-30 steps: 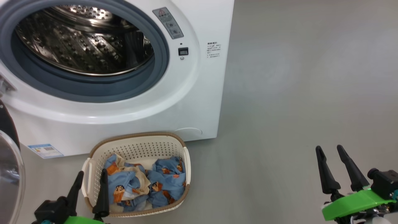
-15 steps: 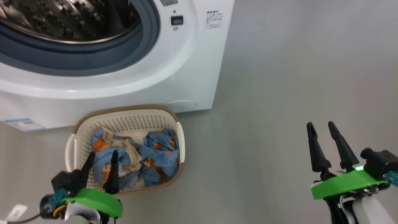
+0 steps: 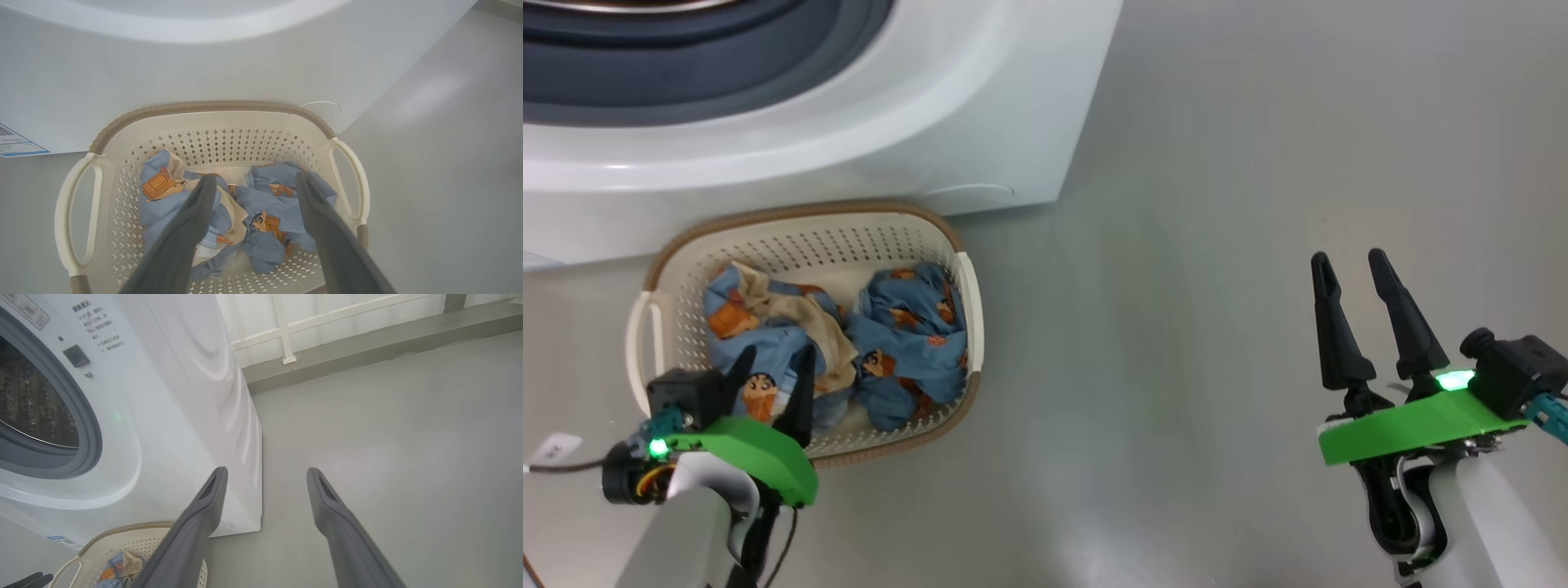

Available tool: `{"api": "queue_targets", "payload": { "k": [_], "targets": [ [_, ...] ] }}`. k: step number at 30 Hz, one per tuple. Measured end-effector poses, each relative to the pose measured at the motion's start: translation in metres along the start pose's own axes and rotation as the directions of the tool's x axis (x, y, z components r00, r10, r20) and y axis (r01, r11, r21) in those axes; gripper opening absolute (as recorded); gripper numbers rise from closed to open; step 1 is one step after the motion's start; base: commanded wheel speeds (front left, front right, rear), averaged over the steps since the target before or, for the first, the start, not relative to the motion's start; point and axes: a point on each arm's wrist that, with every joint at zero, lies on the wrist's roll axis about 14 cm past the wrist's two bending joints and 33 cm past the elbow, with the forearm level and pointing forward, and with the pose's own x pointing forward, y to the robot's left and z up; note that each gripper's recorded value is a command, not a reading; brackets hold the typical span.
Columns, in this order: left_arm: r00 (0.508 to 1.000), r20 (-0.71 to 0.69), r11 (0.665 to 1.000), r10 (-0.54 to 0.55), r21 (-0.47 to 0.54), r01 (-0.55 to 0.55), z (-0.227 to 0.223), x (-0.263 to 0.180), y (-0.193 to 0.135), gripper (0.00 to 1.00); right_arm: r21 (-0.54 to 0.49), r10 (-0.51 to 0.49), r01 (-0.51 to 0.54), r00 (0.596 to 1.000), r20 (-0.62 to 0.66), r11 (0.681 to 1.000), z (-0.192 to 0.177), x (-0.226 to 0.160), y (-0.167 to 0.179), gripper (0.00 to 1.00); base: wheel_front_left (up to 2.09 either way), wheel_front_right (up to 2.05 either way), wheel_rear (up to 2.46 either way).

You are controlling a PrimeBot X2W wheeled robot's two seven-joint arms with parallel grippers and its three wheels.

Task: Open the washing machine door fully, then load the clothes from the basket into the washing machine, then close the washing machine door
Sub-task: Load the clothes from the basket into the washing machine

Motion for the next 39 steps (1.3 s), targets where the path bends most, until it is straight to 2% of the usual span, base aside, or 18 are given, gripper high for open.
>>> {"api": "queue_targets", "payload": {
  "k": [21, 26, 39],
  "targets": [
    [0.952, -0.293, 0.992, 0.091, 0.111, -0.061, -0.06, 0.067, 0.047, 1.0, -0.021, -0.082, 0.081, 0.995, -0.048, 0.997, -0.029, 0.021, -0.029, 1.0, 0.0, 0.0, 0.0],
    [0.924, -0.361, 0.985, 0.127, 0.157, -0.074, -0.077, 0.074, 0.057, 1.0, -0.026, -0.097, 0.095, 0.993, -0.069, 0.995, -0.039, 0.023, -0.035, 1.0, 0.0, 0.0, 0.0],
    [0.869, -0.467, 0.977, 0.163, 0.198, -0.077, -0.106, 0.079, 0.068, 1.0, -0.029, -0.075, 0.073, 0.994, -0.076, 0.997, -0.047, 0.034, -0.03, 1.0, 0.0, 0.0, 0.0]
  ]
}}
